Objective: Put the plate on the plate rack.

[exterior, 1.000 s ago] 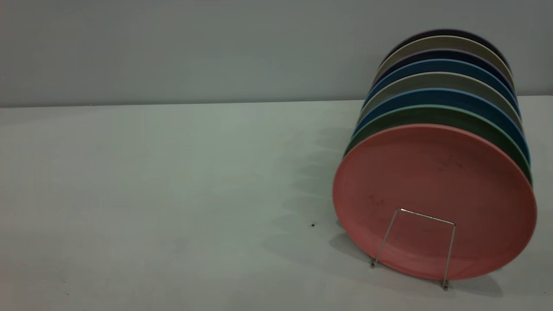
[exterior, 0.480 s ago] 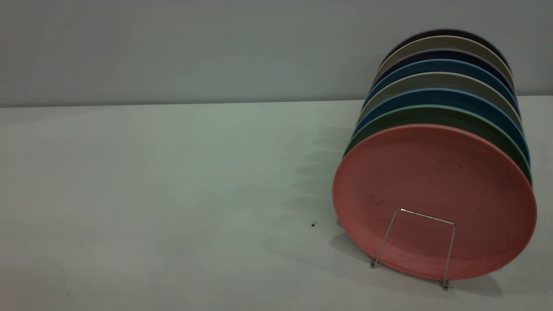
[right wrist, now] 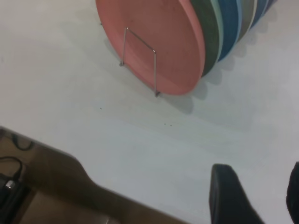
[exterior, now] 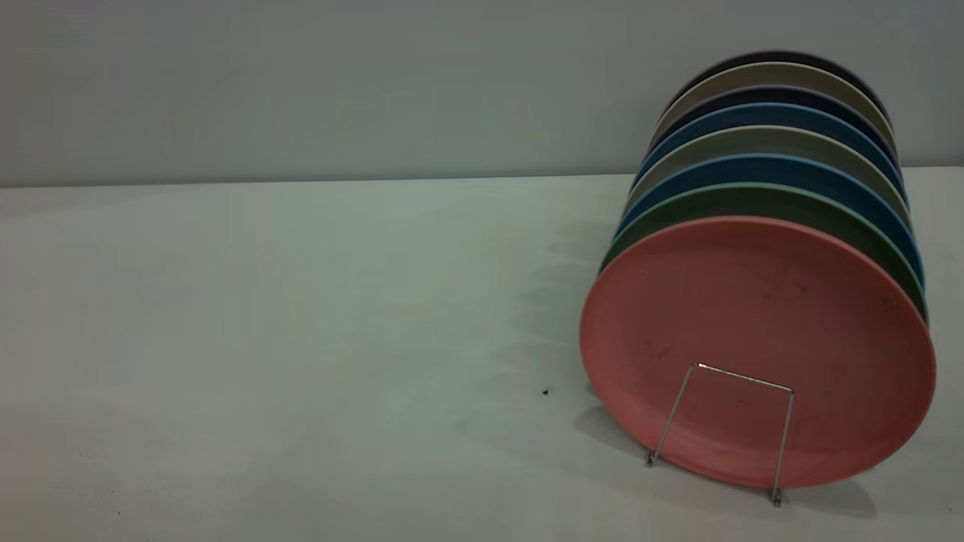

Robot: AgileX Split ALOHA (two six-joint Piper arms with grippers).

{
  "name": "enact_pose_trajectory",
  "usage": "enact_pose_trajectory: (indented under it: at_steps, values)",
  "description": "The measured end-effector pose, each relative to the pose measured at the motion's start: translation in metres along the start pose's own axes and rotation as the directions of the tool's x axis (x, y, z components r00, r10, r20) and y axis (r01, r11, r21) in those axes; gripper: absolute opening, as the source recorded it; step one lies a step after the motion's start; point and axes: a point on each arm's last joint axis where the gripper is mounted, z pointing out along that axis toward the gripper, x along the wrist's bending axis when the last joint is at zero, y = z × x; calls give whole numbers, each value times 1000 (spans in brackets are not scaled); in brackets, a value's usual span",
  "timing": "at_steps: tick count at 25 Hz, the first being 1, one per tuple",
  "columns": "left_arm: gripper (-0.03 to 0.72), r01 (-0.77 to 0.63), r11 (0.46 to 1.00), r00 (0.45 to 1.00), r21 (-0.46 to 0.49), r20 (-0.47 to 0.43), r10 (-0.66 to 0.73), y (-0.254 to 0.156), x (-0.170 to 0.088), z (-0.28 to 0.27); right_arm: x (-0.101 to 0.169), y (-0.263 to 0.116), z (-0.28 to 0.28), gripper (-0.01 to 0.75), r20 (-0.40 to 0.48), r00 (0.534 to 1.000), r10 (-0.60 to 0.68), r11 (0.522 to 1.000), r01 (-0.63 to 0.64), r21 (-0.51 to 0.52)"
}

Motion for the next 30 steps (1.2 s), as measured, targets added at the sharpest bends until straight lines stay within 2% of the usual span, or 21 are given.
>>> enact_pose_trajectory:
  at_steps: [5,23,26,30]
  values:
    - [485,7,999,1000,-35,12,-6,-4,-1,-4,0,-1,1,322,0,1000,2,1000,-2,3]
    - [485,6,999,1000,-33,10,-6,-5,-1,-4,0,-1,1,322,4,1000,7,1000,-7,4]
    - [485,6,999,1000,-33,10,-6,-5,-1,-4,0,-1,0,322,44,998,38,999,-38,-2]
    - [485,19,999,1000,-47,-3,-19,-6,-1,-5,0,-5,-5,322,142,983,113,993,-108,-44]
